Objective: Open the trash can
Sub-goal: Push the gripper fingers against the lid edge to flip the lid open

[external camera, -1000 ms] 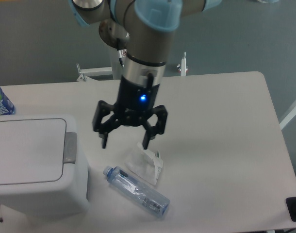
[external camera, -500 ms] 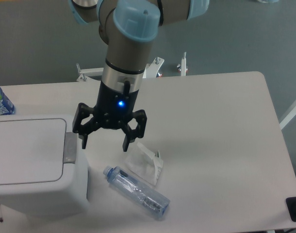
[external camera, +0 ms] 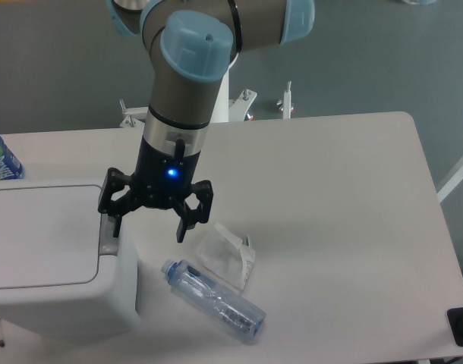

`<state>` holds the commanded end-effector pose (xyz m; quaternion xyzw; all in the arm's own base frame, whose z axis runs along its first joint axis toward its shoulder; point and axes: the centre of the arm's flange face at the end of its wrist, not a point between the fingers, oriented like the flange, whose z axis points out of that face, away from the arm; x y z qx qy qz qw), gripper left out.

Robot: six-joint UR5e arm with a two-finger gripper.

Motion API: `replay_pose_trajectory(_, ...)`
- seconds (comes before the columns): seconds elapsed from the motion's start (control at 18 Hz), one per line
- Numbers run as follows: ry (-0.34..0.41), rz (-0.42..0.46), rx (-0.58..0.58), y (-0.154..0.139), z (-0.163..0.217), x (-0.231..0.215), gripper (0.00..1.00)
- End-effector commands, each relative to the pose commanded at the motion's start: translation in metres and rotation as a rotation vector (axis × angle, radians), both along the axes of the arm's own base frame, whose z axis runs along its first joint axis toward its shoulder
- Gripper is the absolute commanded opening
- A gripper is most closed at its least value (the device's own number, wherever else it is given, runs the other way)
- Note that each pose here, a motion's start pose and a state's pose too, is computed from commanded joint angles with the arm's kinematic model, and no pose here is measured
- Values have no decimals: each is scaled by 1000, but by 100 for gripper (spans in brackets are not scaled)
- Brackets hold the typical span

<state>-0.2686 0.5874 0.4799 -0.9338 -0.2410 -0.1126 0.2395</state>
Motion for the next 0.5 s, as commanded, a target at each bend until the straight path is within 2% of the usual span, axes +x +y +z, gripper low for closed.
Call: replay_pose_trajectory(0.5, -10, -6, -14, 5, -12, 0, 100)
